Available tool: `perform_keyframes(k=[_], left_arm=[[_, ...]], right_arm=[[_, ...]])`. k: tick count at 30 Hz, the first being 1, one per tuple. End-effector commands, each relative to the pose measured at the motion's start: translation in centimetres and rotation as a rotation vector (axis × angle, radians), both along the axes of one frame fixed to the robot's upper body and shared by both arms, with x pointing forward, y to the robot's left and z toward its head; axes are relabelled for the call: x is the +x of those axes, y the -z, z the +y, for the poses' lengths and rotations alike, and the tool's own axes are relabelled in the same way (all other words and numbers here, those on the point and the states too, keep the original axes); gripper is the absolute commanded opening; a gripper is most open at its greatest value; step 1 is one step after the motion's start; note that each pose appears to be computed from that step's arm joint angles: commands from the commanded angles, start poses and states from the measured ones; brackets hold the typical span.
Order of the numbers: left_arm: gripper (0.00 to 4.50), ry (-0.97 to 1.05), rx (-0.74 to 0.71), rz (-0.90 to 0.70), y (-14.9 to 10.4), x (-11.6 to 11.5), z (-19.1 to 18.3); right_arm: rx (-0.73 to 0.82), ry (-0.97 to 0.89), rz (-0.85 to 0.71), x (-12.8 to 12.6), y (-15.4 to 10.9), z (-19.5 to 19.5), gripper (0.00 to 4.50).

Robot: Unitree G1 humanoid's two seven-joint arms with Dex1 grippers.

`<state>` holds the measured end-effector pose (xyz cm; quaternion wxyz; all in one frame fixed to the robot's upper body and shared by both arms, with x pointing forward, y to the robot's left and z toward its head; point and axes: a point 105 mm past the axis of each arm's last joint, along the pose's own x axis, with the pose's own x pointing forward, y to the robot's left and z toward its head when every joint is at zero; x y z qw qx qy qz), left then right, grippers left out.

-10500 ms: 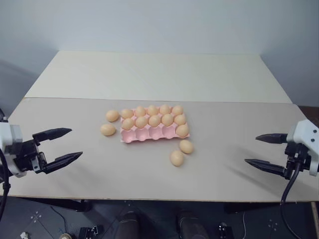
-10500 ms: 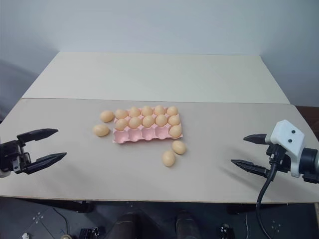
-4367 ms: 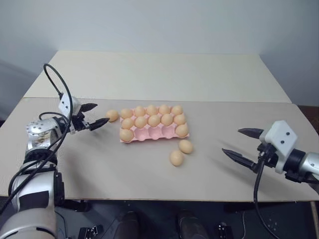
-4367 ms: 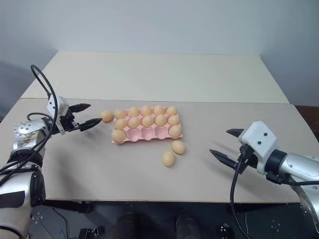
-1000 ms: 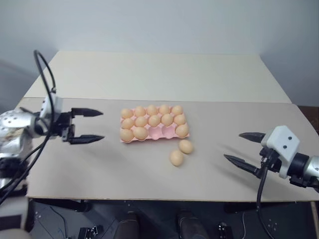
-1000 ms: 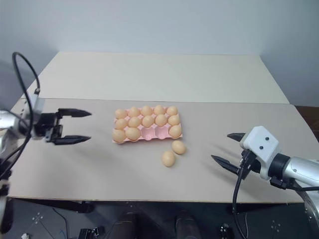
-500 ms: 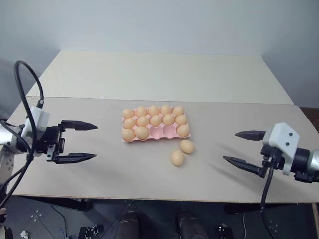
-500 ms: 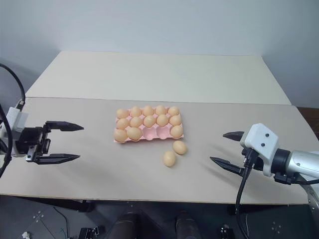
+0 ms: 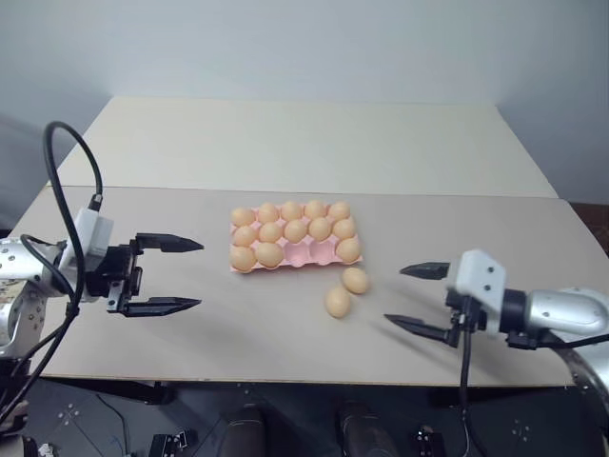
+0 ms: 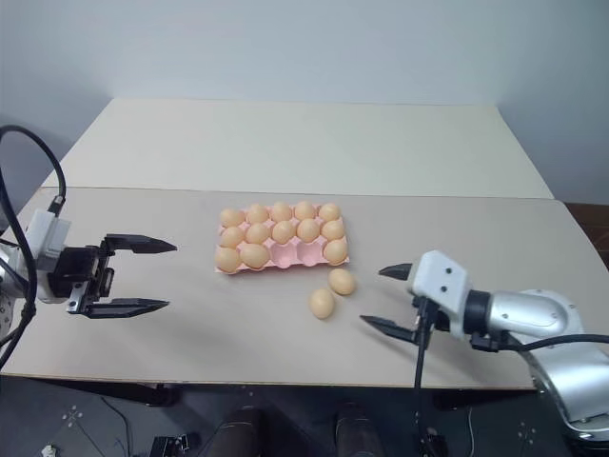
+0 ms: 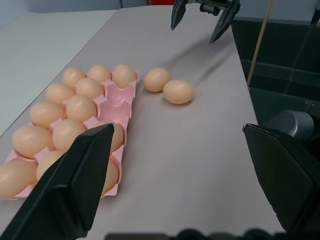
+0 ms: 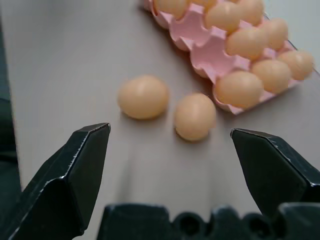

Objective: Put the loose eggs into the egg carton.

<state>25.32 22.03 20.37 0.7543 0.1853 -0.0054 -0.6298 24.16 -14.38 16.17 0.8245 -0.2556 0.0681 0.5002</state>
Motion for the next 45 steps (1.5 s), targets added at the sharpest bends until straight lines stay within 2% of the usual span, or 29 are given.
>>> perform_keyframes(k=[1,12,29,32,36,39,45], left_arm=[[4.49,0.019,0.001,-0.017,-0.4,-0.3,-0.5],[4.49,0.024,0.008,-0.013,-0.4,0.0,-0.8],[4.49,0.005,0.015,-0.018,-0.1,0.1,-0.7],[4.5,0.006,0.016,-0.019,-0.1,0.1,-0.7],[4.5,0.006,0.015,-0.022,-0.1,0.2,-0.7],[4.5,0.004,0.017,-0.023,-0.1,0.4,-0.7],[4.5,-0.002,0.022,-0.025,-0.1,0.5,-0.5]], right_arm=[[-0.018,-0.058,-0.085,0.0,-0.2,2.2,4.5],[-0.123,-0.147,-0.248,1.3,2.1,6.7,4.5],[-0.274,-0.195,-0.317,2.7,4.1,6.5,4.5],[-0.297,-0.204,-0.316,2.7,4.6,6.3,3.89],[-0.282,-0.215,-0.33,2.6,4.4,6.4,2.63],[-0.279,-0.2,-0.34,2.8,4.3,6.5,2.42],[-0.211,-0.194,-0.343,2.3,2.8,6.8,2.42]])
